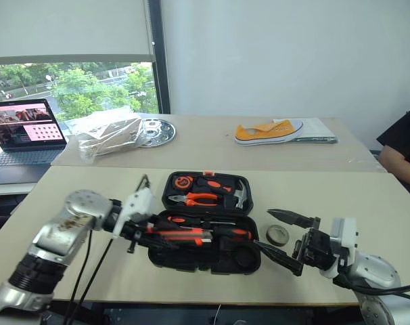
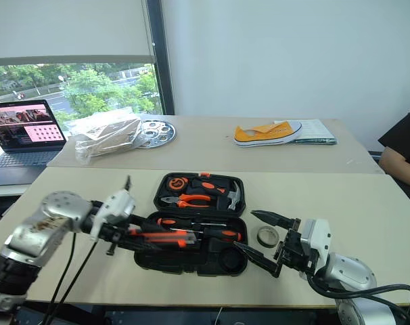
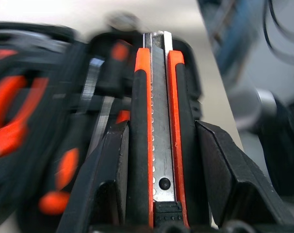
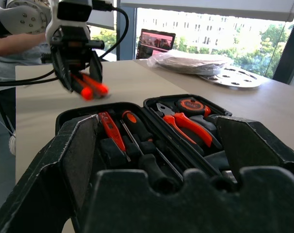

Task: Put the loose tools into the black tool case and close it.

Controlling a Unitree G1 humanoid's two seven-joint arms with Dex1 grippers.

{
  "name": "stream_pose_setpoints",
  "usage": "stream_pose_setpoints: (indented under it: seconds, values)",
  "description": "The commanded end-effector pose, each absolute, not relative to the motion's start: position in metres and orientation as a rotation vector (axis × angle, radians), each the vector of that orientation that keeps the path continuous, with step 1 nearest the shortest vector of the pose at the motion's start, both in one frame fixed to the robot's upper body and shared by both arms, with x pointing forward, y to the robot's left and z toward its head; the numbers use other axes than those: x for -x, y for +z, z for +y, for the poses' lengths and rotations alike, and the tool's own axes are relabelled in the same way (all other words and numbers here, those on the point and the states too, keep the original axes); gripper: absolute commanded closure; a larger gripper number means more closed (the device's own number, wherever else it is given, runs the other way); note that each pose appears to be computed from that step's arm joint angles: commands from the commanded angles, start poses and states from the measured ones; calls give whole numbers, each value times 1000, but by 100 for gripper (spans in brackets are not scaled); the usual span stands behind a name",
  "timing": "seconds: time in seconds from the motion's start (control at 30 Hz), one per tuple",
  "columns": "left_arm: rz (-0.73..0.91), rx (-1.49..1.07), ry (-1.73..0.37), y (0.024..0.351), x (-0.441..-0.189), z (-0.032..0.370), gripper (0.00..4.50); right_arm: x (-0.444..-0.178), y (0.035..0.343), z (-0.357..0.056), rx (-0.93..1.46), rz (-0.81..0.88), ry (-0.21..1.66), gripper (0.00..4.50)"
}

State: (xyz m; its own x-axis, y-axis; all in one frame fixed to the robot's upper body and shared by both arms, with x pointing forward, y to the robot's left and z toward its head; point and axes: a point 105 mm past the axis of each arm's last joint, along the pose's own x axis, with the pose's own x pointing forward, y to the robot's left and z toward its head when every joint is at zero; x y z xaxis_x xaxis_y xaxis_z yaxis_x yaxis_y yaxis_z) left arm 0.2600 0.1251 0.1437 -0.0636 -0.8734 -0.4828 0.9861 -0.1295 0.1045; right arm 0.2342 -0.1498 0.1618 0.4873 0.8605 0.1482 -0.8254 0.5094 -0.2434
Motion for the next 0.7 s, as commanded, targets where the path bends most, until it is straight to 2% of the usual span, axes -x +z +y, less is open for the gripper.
stream_pose_setpoints:
  seconds: [0.03, 0.33, 0.7]
  values:
    - [285, -651, -1634, 136, -265, 119, 290, -228, 173, -150, 182, -303, 1028, 0]
    - [305, -722, -1541, 114, -286, 99, 290, -225, 173, -150, 185, -301, 1004, 0]
    - [325, -676, -1586, 105, -283, 78, 290, -227, 173, -145, 181, -304, 1006, 0]
